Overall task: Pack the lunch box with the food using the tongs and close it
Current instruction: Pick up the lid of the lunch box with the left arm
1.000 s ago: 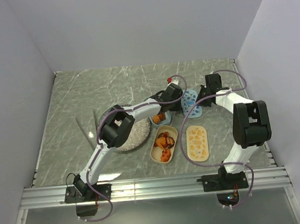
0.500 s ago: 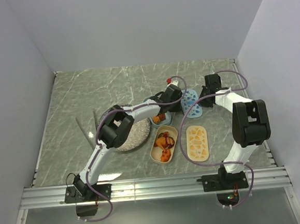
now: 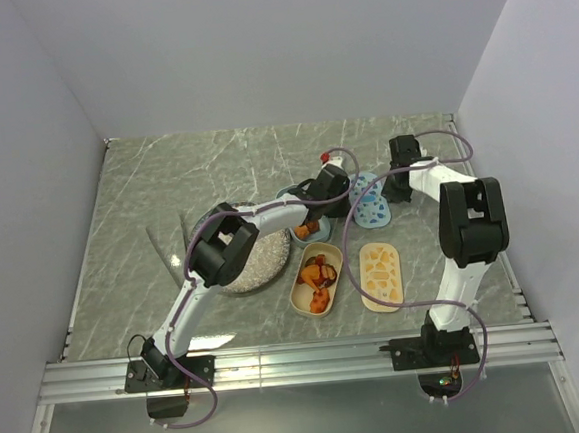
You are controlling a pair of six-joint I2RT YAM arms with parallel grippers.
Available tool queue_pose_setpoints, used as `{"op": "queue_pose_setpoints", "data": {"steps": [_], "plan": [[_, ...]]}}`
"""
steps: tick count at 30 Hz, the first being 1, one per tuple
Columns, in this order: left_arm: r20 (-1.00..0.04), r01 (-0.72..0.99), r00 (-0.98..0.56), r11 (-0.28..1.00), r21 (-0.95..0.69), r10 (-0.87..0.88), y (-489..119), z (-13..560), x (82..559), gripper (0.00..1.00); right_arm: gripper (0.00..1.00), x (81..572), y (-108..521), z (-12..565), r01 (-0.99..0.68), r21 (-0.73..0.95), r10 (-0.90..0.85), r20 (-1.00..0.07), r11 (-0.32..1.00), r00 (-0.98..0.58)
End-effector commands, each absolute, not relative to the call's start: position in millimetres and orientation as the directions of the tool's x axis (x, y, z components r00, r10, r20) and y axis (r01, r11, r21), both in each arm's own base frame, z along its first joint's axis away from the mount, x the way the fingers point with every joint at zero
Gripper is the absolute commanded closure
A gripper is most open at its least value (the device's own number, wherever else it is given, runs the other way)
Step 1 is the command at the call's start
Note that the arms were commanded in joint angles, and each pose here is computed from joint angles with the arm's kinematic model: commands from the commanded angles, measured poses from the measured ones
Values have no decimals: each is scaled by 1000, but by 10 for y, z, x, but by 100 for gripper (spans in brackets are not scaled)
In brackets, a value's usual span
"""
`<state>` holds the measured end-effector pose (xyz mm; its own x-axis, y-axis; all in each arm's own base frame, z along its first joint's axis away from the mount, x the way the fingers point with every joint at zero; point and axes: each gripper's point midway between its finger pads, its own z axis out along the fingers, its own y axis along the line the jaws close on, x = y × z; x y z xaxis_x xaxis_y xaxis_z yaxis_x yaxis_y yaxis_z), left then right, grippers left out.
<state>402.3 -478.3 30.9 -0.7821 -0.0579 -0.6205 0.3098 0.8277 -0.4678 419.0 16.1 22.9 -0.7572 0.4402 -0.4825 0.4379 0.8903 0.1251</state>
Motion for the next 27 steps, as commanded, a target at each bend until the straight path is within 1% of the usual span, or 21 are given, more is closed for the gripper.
{"op": "queue_pose_setpoints", "data": {"steps": [1,3,7,10,12,17,22,24,27], "plan": [[-610,331,-791,804,-494,-49,-4770,463,3935,100,100,4294,160,260,433,100,425,-481,896,-767],[-605,348,-795,782,-518,-47,-4802,479,3897,100,100,4298,228,214,413,110,415,-457,904,-786],[-595,372,-802,741,-559,-47,-4815,512,3859,100,100,4304,315,192,378,116,388,-444,919,-807],[-593,365,-803,739,-566,-57,-4773,525,3861,99,100,4293,356,179,360,115,373,-433,926,-821],[-607,376,-791,724,-578,-74,-4783,596,3894,98,100,4293,374,175,349,112,362,-427,931,-829],[-586,381,-807,687,-619,-81,-4788,586,3882,93,100,4301,498,180,305,110,322,-414,946,-851],[-566,349,-820,713,-608,-82,-4760,456,3935,87,100,4299,504,183,299,105,315,-414,948,-854],[-564,316,-821,747,-584,-94,-4684,411,3964,83,100,4299,499,180,301,101,315,-413,948,-854],[-565,284,-818,779,-559,-107,-4579,393,3978,79,100,4295,502,182,300,100,314,-414,949,-855]]}}
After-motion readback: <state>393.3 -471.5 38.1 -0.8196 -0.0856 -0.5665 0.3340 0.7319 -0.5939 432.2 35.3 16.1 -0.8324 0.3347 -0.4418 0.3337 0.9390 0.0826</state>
